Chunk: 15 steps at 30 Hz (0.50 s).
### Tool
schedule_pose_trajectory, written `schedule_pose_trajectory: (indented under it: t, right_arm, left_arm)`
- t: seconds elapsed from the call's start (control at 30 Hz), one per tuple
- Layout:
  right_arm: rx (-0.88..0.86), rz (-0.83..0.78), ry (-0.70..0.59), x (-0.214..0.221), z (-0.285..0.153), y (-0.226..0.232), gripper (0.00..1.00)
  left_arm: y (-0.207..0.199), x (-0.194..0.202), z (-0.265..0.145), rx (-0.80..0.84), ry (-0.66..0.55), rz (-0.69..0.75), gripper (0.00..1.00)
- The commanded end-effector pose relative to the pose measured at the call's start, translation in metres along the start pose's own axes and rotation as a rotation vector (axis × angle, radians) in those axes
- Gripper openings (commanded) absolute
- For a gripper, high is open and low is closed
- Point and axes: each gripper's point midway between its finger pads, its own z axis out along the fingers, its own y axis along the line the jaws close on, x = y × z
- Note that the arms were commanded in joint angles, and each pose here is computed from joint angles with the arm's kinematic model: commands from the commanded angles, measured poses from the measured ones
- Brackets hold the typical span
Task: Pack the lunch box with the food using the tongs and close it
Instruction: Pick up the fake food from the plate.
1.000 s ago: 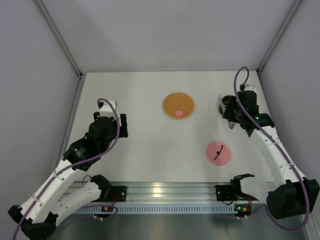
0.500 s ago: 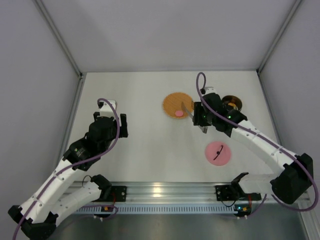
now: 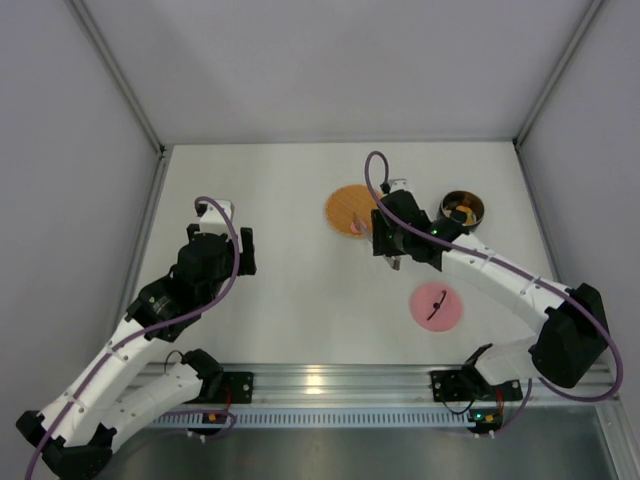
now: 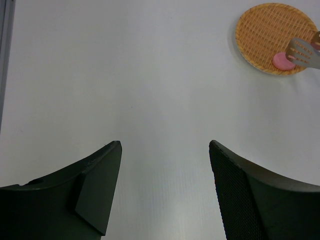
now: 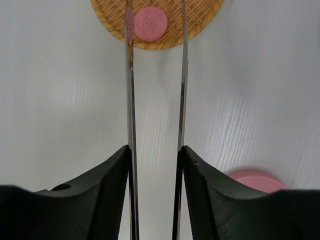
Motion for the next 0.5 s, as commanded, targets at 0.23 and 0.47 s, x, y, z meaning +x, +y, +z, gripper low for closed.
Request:
schedule_pose_trajectory:
  t: [0.23,0.47]
  right_arm:
    - [-0.052,0.025,-0.098,-0.035,0.002,0.027,0.45]
    - [-0.053,0.02,-0.083,-0.03,0.008,0.03,0.45]
  left_arm:
    - [-0.001,-0.003,0.003,0.001,-0.019,-0.005,0.76]
    - [-0.002,-0.003,0.003,0.004,-0.02,-0.005,0.76]
